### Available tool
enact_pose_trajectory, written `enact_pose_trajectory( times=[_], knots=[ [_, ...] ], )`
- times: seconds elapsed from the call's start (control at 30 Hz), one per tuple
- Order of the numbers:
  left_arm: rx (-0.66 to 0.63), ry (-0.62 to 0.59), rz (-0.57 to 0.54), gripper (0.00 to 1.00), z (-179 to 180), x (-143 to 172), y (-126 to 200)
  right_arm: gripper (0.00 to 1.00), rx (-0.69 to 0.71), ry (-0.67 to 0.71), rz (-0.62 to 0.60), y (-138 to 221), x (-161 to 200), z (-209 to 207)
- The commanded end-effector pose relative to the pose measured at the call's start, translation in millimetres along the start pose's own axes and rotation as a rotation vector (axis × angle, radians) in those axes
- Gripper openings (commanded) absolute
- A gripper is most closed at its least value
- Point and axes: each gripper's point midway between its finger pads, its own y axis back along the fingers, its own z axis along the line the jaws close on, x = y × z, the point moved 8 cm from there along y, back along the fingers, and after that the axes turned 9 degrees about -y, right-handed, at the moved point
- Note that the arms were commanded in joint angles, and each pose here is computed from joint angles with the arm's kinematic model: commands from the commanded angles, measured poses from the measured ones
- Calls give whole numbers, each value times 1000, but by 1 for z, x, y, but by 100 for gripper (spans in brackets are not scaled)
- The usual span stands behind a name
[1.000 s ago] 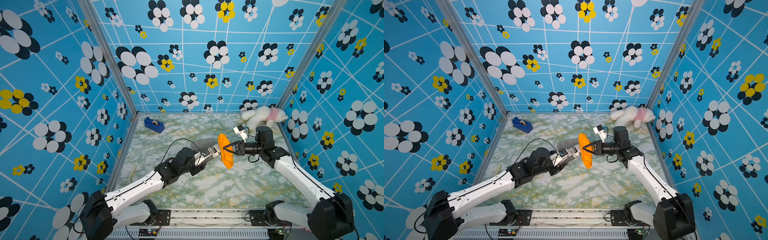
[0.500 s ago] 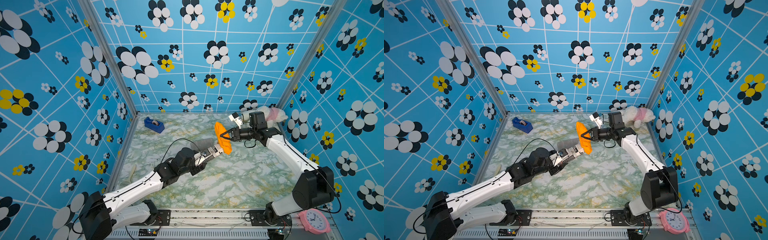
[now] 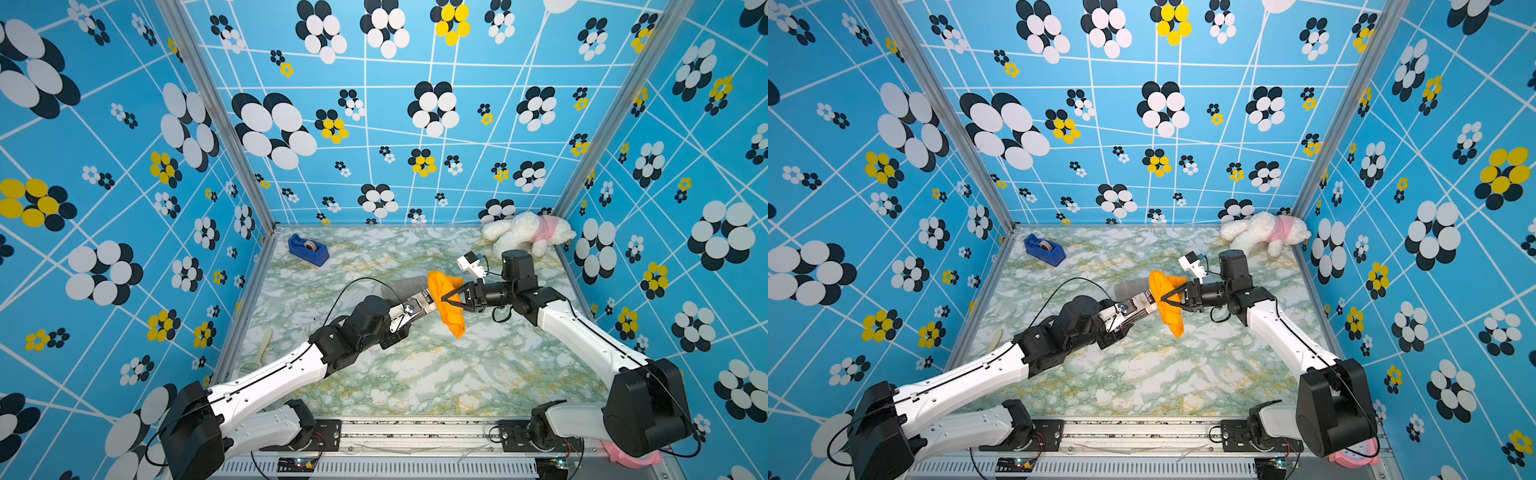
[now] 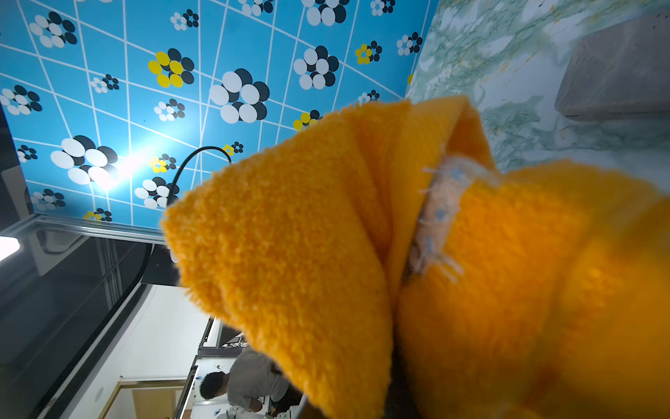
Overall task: Wipe the eyeglass case
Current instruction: Wipe the dirt from the eyeglass case.
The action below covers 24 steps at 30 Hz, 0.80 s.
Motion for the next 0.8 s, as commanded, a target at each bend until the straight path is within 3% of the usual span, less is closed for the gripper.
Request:
enact_pose_trajectory(
  times=[0.0, 0.2, 0.4, 0.63, 0.77],
  knots=[
    [-145, -5, -111, 11, 30, -27, 8, 0, -63, -42, 30, 2, 10, 16],
    [-114, -6, -114, 11, 28, -27, 12, 0, 46, 16, -41, 24, 10, 31],
    [-97, -48, -104, 11, 20, -29, 19, 0, 156, 82, -80, 21, -18, 21],
    [-73, -112, -94, 11, 11, -32, 14, 0, 174, 149, 19, 0, -30, 20],
    [-48, -169, -90, 11, 0, -38, 10, 0, 183, 174, 7, 4, -39, 24]
  ],
)
